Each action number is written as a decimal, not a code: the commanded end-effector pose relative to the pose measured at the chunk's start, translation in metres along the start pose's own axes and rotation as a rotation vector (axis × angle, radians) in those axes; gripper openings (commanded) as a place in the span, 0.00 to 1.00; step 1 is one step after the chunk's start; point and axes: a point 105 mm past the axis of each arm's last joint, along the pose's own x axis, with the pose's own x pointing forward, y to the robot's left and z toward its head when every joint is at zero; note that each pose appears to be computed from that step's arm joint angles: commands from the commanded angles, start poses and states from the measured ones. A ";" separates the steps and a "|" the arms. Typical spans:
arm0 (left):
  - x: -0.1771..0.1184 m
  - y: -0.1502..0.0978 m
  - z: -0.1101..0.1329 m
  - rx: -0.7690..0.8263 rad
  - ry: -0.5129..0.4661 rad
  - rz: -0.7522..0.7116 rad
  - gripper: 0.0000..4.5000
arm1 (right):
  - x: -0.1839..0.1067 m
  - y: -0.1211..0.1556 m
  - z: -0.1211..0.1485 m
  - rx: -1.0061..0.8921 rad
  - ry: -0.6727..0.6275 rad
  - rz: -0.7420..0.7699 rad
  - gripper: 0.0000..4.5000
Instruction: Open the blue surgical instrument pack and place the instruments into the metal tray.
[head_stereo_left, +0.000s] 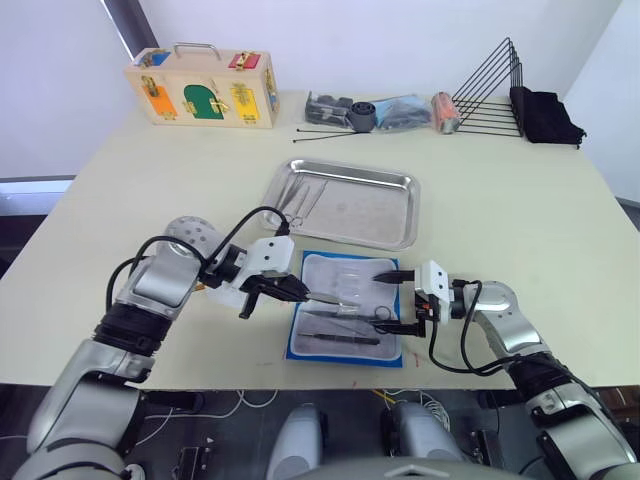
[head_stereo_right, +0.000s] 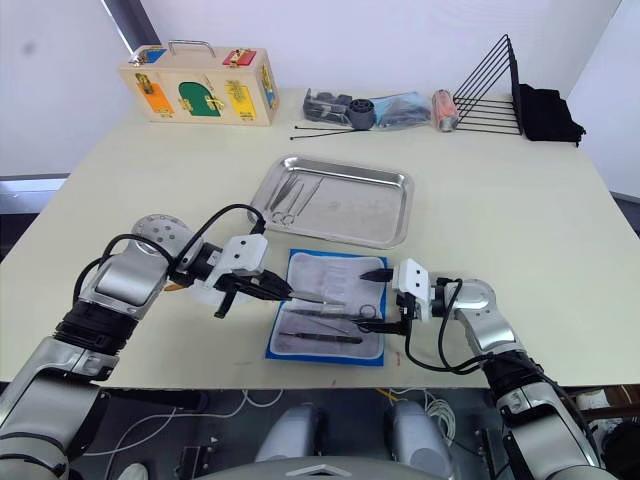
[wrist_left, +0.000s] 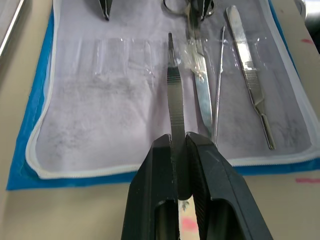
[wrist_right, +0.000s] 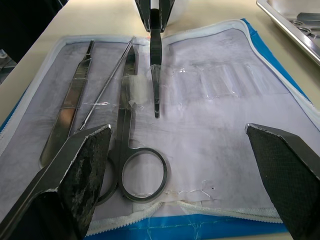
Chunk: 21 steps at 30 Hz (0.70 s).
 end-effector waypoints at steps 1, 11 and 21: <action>-0.012 0.001 0.007 0.029 0.031 -0.002 0.02 | -0.004 0.024 -0.051 0.171 0.153 0.033 1.00; -0.033 -0.005 -0.005 -0.010 0.131 -0.024 0.02 | -0.001 0.024 -0.051 0.169 0.145 0.034 1.00; -0.058 -0.007 -0.009 -0.039 0.192 -0.012 0.02 | 0.000 0.025 -0.050 0.169 0.141 0.037 1.00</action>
